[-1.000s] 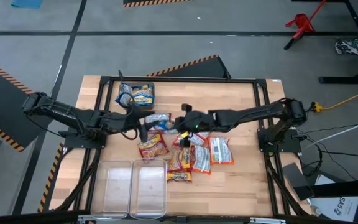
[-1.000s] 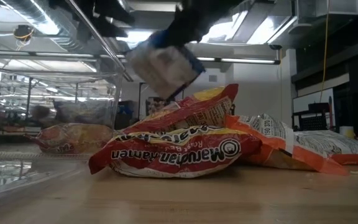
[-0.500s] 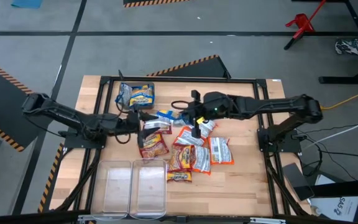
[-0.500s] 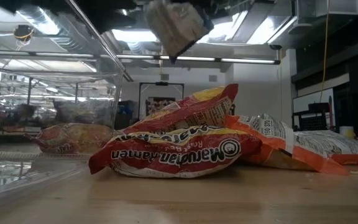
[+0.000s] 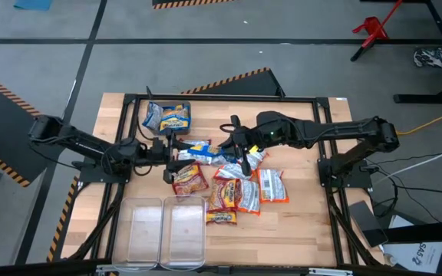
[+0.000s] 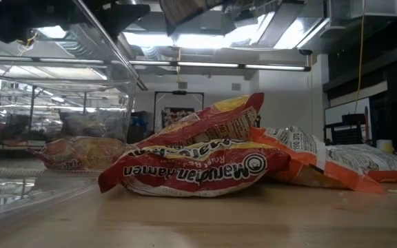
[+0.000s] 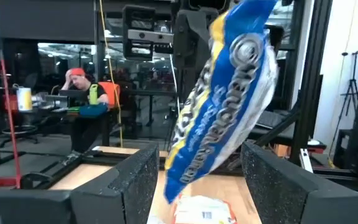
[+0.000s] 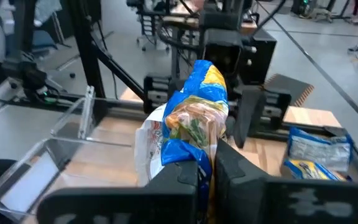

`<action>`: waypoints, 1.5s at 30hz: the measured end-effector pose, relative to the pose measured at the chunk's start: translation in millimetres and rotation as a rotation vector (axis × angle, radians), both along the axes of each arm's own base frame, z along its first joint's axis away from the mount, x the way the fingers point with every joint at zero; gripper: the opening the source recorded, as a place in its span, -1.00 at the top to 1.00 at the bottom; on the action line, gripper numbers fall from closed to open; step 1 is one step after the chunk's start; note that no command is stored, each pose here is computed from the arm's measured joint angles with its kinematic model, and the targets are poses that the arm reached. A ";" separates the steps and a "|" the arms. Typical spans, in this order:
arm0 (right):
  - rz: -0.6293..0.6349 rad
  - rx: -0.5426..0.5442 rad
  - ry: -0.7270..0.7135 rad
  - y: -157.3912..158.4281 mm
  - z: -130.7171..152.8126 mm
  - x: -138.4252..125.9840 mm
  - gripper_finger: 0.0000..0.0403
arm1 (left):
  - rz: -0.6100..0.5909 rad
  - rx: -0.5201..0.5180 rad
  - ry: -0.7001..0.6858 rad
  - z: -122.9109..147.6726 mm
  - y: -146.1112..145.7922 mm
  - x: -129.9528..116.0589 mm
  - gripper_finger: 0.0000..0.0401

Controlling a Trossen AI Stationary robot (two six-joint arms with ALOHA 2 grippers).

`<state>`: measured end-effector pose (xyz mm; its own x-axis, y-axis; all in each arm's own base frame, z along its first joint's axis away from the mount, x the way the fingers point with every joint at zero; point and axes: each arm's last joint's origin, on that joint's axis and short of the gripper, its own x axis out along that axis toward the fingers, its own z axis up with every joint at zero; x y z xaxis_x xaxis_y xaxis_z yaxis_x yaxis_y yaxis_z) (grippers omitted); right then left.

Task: Sort Maruchan noodles
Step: Put the blue noodle pack into the black bin

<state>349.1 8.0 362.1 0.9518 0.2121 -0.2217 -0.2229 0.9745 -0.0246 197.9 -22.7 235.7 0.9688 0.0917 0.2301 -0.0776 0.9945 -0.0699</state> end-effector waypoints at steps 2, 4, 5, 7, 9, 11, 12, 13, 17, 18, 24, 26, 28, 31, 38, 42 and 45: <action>0.016 0.011 -0.007 0.5 0.8 0.1 1.00 | -0.005 0.004 0.005 -2.3 0.2 2.5 -0.10; 0.018 0.018 -0.007 0.6 1.0 0.1 1.00 | -0.025 0.008 0.008 -5.2 -0.1 5.7 -0.10; 0.018 0.019 -0.006 0.6 0.9 0.1 1.00 | -0.029 0.008 -0.002 -5.6 -0.3 7.0 -0.10; 0.017 0.020 -0.006 0.6 1.0 0.1 1.00 | -0.031 0.006 -0.032 -5.4 -0.7 9.1 -0.10; 0.017 0.020 -0.006 0.6 0.9 0.1 1.00 | -0.036 0.017 -0.050 -5.9 -1.2 10.9 -0.10; 0.017 0.020 -0.006 0.6 0.9 0.1 1.00 | -0.047 0.030 -0.057 -6.1 -2.0 13.7 -0.10; 0.017 0.020 -0.006 0.6 0.9 0.1 1.00 | -0.052 0.032 -0.057 -5.2 -2.4 15.7 -0.10; 0.017 0.020 -0.006 0.6 0.9 0.1 1.00 | -0.057 0.033 -0.057 -4.1 -2.9 18.1 -0.10; 0.017 0.020 -0.006 0.6 0.9 0.1 1.00 | -0.075 0.065 -0.053 1.3 -5.6 31.9 -0.10; 0.017 0.020 -0.006 0.6 0.9 0.1 1.00 | -0.075 0.074 -0.057 3.6 -6.2 35.7 -0.10; 0.017 0.021 0.007 0.6 -0.4 -0.1 1.00 | -0.070 0.095 -0.017 6.2 -5.3 50.5 -0.10; 0.017 0.021 0.007 0.6 -0.4 -0.1 1.00 | -0.080 0.088 -0.019 7.0 -4.4 52.5 -0.10; 0.018 0.021 0.004 0.6 -0.1 0.0 1.00 | -0.082 0.082 -0.023 8.8 -3.4 54.9 -0.10; 0.020 0.021 0.004 0.7 -0.1 -0.1 1.00 | -0.096 0.084 -0.023 9.1 -2.1 56.3 -0.07; 0.049 0.028 0.001 1.4 0.2 -0.2 0.95 | -0.108 0.082 -0.030 10.0 0.4 56.5 0.08; 0.038 0.023 0.006 1.2 -0.2 -0.2 0.81 | -0.092 0.077 -0.027 9.9 0.8 56.6 0.19; 0.037 -0.002 0.003 0.8 -0.6 -0.3 0.62 | -0.056 0.076 -0.024 9.7 1.9 56.6 0.27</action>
